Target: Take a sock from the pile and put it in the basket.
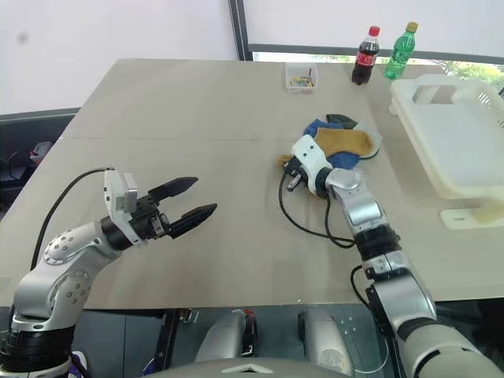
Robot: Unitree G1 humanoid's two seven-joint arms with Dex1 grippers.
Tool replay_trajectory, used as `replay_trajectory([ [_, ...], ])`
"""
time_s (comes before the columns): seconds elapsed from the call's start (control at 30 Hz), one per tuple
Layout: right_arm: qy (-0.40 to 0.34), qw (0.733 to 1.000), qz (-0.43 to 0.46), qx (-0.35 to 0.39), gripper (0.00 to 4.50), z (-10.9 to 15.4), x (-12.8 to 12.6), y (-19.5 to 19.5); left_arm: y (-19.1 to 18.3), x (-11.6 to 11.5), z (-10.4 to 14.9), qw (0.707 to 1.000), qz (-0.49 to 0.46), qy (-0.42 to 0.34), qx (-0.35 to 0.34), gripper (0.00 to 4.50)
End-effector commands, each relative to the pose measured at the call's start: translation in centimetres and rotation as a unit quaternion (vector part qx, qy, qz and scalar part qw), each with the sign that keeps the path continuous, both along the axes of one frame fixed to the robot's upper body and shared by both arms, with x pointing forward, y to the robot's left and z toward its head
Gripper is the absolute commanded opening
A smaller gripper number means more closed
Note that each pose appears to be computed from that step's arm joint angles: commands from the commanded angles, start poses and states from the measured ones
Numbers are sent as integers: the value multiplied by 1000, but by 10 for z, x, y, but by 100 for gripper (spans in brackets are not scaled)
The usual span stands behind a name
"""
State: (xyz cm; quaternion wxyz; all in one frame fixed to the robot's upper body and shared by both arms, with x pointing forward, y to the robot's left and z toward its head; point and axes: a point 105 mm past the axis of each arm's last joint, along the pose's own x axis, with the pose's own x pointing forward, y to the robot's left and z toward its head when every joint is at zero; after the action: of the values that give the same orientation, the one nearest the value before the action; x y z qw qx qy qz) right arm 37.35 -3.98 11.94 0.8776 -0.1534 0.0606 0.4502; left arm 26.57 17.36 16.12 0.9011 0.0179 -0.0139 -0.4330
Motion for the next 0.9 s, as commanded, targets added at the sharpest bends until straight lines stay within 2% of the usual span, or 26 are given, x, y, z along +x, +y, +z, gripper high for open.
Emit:
replay_trajectory([
  [0.03,16,996,90,16,3,0,-38,27,3,-3,4,1000,-3,-3,-1,450],
  [0.2,69,972,222,28,3,-13,-95,42,9,-7,-2,1000,-7,23,-1,450],
  [0.3,74,973,217,27,3,-13,-97,40,11,-10,-10,999,-10,48,15,450],
  [0.37,71,973,219,24,63,-11,-98,39,10,-10,-13,998,-12,57,21,450],
  [0.43,58,976,208,31,154,-6,-99,37,7,-9,-16,998,-14,63,23,450],
  [0.5,50,978,202,36,223,2,-104,33,6,-6,-20,997,-13,71,30,450],
  [0.63,46,976,208,45,223,19,-118,20,6,-2,-35,992,-8,116,43,450],
  [0.73,24,983,177,46,223,27,-120,10,5,4,-50,988,-3,145,55,450],
  [0.9,-6,994,108,12,223,24,-124,-26,-4,15,-62,985,-7,159,60,450],
])
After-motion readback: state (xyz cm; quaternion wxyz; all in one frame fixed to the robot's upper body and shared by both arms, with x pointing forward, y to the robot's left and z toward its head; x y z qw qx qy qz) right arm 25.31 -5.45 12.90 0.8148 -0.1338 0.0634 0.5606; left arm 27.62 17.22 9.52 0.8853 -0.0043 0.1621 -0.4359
